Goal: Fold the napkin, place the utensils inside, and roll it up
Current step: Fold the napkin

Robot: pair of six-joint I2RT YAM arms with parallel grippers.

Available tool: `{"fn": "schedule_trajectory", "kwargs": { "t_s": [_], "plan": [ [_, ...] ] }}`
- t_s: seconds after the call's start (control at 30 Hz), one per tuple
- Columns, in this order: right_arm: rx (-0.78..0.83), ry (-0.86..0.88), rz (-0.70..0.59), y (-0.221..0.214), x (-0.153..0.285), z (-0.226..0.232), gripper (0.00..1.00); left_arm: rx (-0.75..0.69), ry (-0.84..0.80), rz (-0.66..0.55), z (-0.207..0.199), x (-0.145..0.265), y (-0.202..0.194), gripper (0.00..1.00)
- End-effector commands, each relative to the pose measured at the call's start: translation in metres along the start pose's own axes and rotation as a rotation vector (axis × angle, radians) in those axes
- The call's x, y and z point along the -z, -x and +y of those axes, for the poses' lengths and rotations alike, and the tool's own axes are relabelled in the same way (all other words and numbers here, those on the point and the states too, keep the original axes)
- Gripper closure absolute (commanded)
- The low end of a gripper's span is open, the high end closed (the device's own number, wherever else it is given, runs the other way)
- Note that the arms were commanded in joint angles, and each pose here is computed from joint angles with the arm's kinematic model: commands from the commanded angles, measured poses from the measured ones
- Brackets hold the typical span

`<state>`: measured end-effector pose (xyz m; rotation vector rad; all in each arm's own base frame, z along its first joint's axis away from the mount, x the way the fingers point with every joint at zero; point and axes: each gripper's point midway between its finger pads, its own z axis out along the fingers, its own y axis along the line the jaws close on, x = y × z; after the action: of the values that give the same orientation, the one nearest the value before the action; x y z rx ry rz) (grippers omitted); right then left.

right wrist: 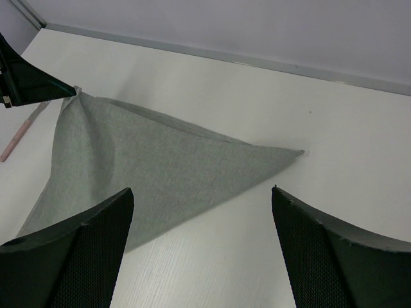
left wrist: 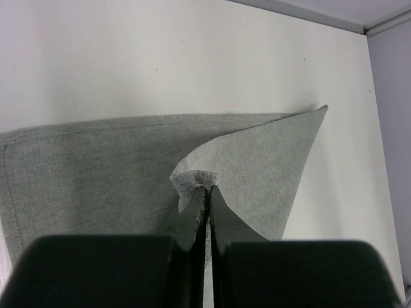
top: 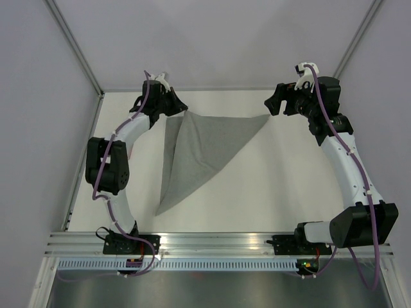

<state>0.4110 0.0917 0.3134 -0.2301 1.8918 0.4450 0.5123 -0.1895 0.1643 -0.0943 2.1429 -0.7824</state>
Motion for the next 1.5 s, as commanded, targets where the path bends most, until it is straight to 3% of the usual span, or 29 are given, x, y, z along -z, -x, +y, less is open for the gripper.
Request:
{"fn": "schedule_trajectory", "kwargs": {
  "t_s": [0.0, 1.47],
  "plan": [
    [-0.015, 0.000, 0.017, -0.005, -0.002, 0.000, 0.07, 0.000, -0.014, -0.011, -0.002, 0.002, 0.017, 0.98],
    [-0.015, 0.007, 0.029, -0.010, -0.001, 0.000, 0.07, 0.018, 0.101, -0.068, 0.024, 0.029, 0.030, 0.98]
  ]
}}
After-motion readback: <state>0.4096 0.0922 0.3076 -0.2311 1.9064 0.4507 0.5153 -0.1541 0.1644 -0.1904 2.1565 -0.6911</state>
